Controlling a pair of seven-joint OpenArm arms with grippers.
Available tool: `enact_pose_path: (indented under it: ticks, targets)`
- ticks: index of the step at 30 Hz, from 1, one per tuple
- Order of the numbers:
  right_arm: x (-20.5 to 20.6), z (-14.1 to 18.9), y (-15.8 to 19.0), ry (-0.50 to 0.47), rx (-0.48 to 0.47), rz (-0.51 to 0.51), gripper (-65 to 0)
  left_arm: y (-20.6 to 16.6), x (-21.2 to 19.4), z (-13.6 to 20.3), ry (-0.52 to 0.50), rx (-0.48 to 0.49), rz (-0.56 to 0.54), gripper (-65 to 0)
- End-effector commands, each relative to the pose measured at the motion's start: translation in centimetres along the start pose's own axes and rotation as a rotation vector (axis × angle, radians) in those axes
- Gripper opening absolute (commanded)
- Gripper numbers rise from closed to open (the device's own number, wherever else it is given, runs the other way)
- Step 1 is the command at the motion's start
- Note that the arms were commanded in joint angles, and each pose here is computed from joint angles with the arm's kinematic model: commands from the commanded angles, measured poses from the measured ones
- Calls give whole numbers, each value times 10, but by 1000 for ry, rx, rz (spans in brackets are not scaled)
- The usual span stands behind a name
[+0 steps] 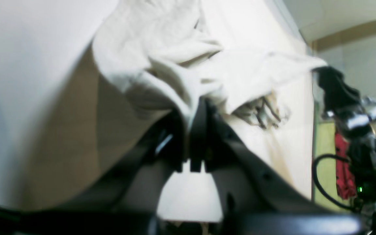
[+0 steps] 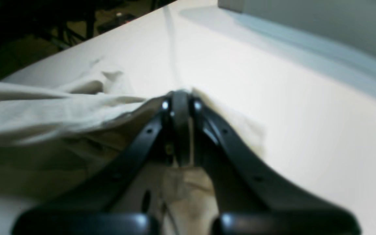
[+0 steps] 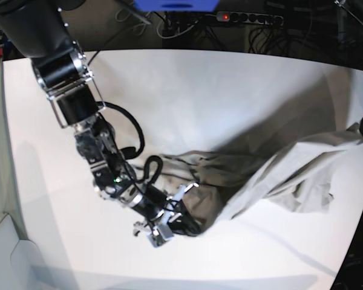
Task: Layout the t-shirt on the table in an organized manner, then fold the t-shirt properly
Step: 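Pull the grasped shirt end with the right gripper away from the left gripper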
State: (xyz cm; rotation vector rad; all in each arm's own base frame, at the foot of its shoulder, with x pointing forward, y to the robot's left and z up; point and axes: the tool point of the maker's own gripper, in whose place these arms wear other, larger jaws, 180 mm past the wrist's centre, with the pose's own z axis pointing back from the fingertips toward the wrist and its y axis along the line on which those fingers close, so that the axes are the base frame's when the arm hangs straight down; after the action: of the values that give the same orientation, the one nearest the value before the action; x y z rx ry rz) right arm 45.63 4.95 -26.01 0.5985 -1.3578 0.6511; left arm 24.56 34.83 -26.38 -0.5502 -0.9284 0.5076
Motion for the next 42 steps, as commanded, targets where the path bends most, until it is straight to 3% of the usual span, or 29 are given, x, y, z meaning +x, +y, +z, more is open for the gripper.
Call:
enact_pose_path:
  ticks: [1,7,10,14,19,22,24,28,32,42]
  targets:
    - [40,5,0,-99,18,41,-650,-12,20,3,-54,-37,-25,-649]
    - [69,80,-10,-124,-71,152,-650,-42,35,-18,-64,-119,-65,-649]
    - [64,116,-14,-83,-119,187,-650,-57,40,-30,-57,-158,-88,-649]
    - [33,128,-9,-10,-124,154,-650,-69,39,-40,-37,-188,-106,-649]
    - [7,114,-14,29,-135,67,-626,-69,38,-40,-34,-187,-106,-649]
    - [0,100,-26,41,-150,28,-513,-68,38,-39,-36,-184,-104,-649]
    - [-7,88,-32,58,-158,0,-402,-63,33,-38,-23,-173,-98,-649]
    - [-47,57,-14,197,-113,75,-231,-59,28,-38,-10,-164,-92,-649]
    - [-78,34,15,287,-69,139,-223,-59,27,-37,-11,-162,-91,-649]
    - [-87,11,26,262,-49,167,-223,-58,27,-37,-9,-161,-91,-649]
